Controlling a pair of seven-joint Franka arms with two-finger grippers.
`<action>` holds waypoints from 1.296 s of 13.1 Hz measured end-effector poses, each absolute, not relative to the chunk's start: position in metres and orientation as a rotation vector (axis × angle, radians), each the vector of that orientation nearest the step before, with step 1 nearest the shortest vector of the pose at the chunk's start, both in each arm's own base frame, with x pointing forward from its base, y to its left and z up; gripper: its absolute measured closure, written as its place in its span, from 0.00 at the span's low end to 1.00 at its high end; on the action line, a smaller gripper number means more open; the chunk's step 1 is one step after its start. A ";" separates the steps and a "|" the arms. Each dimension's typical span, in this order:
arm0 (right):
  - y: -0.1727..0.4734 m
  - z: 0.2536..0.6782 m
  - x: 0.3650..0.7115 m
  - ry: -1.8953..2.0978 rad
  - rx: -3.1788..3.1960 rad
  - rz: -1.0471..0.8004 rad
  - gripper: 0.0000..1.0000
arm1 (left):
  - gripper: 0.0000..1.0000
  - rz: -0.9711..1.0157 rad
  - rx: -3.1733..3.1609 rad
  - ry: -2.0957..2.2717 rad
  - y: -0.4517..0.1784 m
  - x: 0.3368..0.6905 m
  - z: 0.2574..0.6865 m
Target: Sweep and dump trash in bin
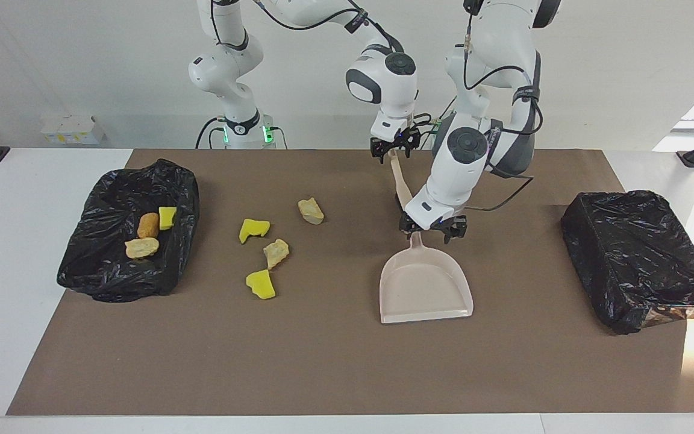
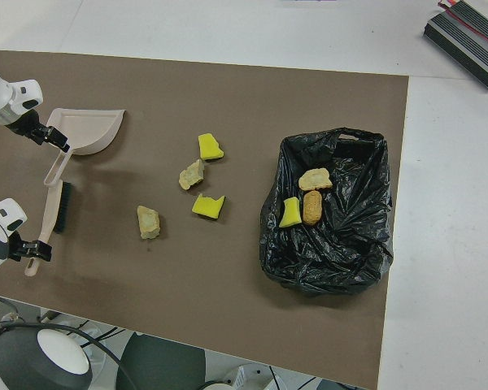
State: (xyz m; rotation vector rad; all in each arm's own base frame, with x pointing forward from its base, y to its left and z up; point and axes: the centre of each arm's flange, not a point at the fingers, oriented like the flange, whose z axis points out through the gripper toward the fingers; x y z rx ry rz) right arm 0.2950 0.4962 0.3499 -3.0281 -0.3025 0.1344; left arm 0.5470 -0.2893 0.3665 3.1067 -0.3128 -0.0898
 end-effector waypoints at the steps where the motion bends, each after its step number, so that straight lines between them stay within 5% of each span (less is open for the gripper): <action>1: 0.496 0.350 0.295 -0.317 -3.024 0.137 0.16 | 0.02 -0.110 3.111 -0.329 -0.292 0.538 0.361; 3: 0.495 0.348 0.295 -0.323 -3.023 0.143 0.35 | 0.04 -0.128 3.118 -0.331 -0.299 0.519 0.361; 4: 0.494 0.348 0.295 -0.318 -3.023 0.149 0.35 | 0.11 -0.130 3.124 -0.295 -0.300 0.513 0.362; 7: 0.494 0.346 0.294 -0.295 -3.015 0.173 0.67 | 0.48 -0.141 3.132 -0.146 -0.298 0.506 0.364; 9: 0.494 0.346 0.293 -0.289 -3.012 0.182 0.74 | 0.69 -0.147 3.132 -0.114 -0.298 0.504 0.364; 13: 0.492 0.351 0.292 -0.284 -3.017 0.190 0.74 | 0.68 -0.144 3.130 -0.104 -0.297 0.504 0.364; 16: 0.465 0.386 0.303 -0.234 -3.060 0.245 0.74 | 0.46 -0.089 3.115 -0.098 -0.298 0.508 0.366; 17: 0.443 0.408 0.314 -0.184 -3.081 0.271 0.74 | 0.48 -0.067 3.109 -0.096 -0.298 0.510 0.366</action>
